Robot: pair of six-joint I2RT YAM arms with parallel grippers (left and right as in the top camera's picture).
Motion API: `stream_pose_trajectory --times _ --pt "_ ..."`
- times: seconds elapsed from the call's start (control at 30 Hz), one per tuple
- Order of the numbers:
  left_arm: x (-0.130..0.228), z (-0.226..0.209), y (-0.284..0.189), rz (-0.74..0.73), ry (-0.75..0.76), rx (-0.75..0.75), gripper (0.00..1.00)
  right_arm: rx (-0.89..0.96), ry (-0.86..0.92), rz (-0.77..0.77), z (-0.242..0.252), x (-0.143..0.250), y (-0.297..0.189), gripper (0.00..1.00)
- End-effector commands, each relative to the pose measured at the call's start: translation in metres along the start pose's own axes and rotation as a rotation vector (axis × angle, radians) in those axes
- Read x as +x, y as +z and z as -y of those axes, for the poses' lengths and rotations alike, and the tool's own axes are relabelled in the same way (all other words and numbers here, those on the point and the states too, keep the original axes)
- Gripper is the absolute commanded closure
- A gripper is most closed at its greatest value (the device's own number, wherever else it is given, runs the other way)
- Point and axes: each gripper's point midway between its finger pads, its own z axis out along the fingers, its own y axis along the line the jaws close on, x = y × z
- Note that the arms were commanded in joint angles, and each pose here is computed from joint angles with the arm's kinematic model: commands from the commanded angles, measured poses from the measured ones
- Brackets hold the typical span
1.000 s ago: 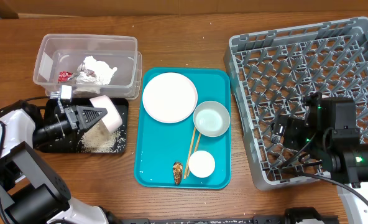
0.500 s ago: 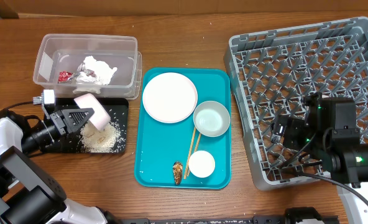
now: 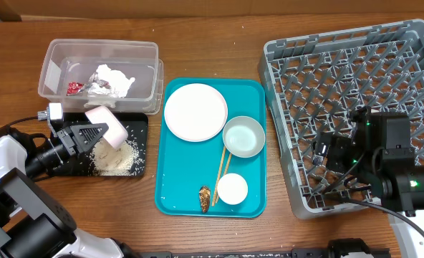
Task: Sort waste into correct bins and load items into the dishwasher
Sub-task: 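Lift the pink plate left and tip rice onto the black tray, then return the pink plate to the teal tray with the left gripper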
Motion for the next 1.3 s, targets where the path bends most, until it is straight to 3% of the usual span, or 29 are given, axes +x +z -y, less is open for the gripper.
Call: stream_pose_trajectory --times 0.0,0.07,0.33,0.6,1.0,1.27 --pt "-0.004 -0.006 0.000 0.005 -0.020 -0.010 0.96 -0.013 -0.006 0.032 -0.004 -0.009 -0.007 0.00" --pt "-0.004 -0.008 0.000 0.001 -0.078 -0.021 0.96 -0.013 -0.006 0.033 -0.005 -0.009 -0.007 0.00" --pt "0.003 -0.003 0.007 -0.039 -0.069 -0.025 0.96 -0.013 -0.006 0.033 -0.005 -0.009 -0.007 0.00" --pt "0.026 0.028 0.032 -0.208 0.072 -0.127 0.96 -0.014 -0.007 0.035 -0.005 -0.009 -0.007 0.00" --pt "0.101 0.024 0.107 -0.595 0.253 -0.584 0.96 -0.015 -0.007 0.040 -0.005 -0.011 -0.007 0.00" --pt "0.138 0.012 0.142 -0.656 0.345 -0.854 0.96 -0.017 -0.007 0.043 -0.005 -0.011 -0.007 0.00"
